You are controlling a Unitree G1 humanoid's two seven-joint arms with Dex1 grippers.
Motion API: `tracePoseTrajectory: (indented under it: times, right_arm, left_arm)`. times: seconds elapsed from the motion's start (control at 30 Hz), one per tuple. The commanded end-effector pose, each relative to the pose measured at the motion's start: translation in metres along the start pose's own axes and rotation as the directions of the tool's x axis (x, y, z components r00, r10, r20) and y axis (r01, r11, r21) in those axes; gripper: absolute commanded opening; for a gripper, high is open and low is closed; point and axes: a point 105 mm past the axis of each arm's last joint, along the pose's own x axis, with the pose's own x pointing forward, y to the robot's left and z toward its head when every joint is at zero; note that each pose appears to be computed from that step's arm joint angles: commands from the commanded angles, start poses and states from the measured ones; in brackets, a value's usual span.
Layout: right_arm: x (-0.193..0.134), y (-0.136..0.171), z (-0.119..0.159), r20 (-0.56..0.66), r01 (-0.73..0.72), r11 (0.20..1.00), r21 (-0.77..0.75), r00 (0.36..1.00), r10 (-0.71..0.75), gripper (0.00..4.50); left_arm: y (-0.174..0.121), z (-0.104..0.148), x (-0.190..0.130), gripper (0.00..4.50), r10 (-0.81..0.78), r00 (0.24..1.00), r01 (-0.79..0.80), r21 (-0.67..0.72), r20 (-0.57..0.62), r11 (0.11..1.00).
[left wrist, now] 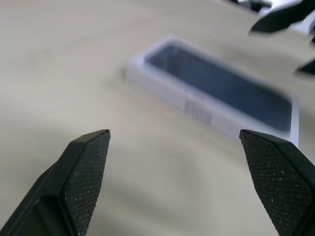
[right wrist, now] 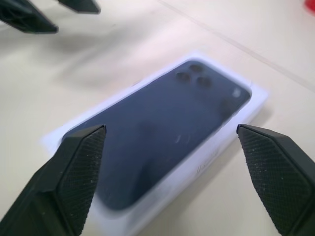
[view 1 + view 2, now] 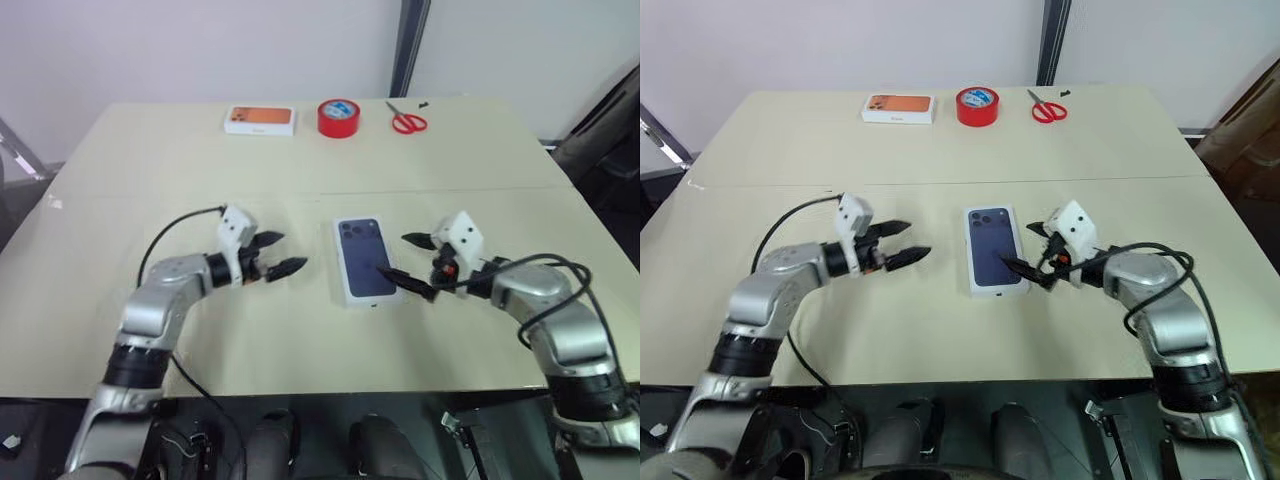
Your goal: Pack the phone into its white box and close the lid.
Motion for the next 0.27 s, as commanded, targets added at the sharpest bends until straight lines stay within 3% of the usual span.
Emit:
tracePoseTrajectory:
  times: [0.03, 0.27]
  right_arm:
    - [-0.020, 0.002, 0.008, 0.021, -0.002, 1.000, -0.024, 1.000, 0.002, 4.49]
    - [-0.050, -0.013, -0.001, -0.041, 0.073, 0.997, -0.033, 0.996, -0.074, 4.49]
  left_arm:
    - [0.001, 0.015, -0.028, 4.47, 0.019, 0.999, -0.020, 0.046, 0.035, 0.999]
    - [0.009, -0.010, -0.074, 4.47, 0.139, 0.989, -0.139, 0.018, -0.044, 0.990]
